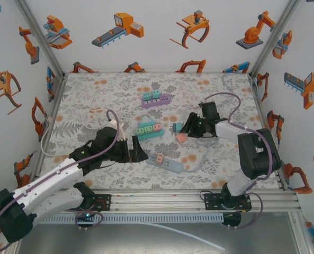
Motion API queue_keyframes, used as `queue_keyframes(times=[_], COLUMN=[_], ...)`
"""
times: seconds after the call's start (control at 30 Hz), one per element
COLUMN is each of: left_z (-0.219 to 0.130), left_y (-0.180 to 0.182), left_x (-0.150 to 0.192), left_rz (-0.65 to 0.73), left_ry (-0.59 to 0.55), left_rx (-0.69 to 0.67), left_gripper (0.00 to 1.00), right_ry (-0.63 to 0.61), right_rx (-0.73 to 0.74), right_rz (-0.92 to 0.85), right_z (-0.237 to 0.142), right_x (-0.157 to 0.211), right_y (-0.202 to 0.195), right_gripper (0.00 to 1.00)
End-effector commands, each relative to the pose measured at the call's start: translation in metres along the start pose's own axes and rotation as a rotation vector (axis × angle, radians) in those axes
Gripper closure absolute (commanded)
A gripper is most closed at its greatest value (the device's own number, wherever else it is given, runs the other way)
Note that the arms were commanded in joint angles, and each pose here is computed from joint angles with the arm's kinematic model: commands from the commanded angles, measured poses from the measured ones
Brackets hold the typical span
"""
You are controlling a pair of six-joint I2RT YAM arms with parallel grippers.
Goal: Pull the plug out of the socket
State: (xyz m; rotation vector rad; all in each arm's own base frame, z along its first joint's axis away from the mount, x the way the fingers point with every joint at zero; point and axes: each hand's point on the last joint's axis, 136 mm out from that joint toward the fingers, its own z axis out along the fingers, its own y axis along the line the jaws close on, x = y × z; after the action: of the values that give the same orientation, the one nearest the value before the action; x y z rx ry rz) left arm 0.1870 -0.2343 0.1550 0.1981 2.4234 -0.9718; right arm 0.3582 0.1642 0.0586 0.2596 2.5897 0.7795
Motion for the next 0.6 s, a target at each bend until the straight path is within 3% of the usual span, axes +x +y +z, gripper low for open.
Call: queue_keyframes(times=[0.0, 0.2, 0.33, 0.47, 0.57], left_z=[-0.004, -0.004, -0.004, -0.014, -0.021], left_y=[-0.010, -0.015, -0.033, -0.064, -0.073], left_x=[-0.005, -0.007, -0.004, 0.000, 0.004], left_rz=[0.035, 0.073, 0.159, 0.290, 0.366], left_ry=[0.002, -0.006, -0.004, -0.002, 0.006], left_rx=[0.028, 0.059, 0.168, 0.345, 0.392], left_gripper=[0.03, 0.03, 0.03, 0.03, 0.03], right_ry=[-0.076, -0.197, -0.266, -0.306, -0.315], right_rx=[0.034, -0.049, -0.168, -0.319, -0.380], right_rz=[-0.041, -0.124, -0.249, -0.499, -0.686], right_z=[-0.028, -0.077, -0.110, -0.141, -0.158], right_x=[-0.016, -0.032, -0.030, -0.004, 0.025], right_y=[0.006, 0.043, 0.081, 0.129, 0.152], right_gripper=[0.51, 0.51, 0.51, 0.51, 0.51])
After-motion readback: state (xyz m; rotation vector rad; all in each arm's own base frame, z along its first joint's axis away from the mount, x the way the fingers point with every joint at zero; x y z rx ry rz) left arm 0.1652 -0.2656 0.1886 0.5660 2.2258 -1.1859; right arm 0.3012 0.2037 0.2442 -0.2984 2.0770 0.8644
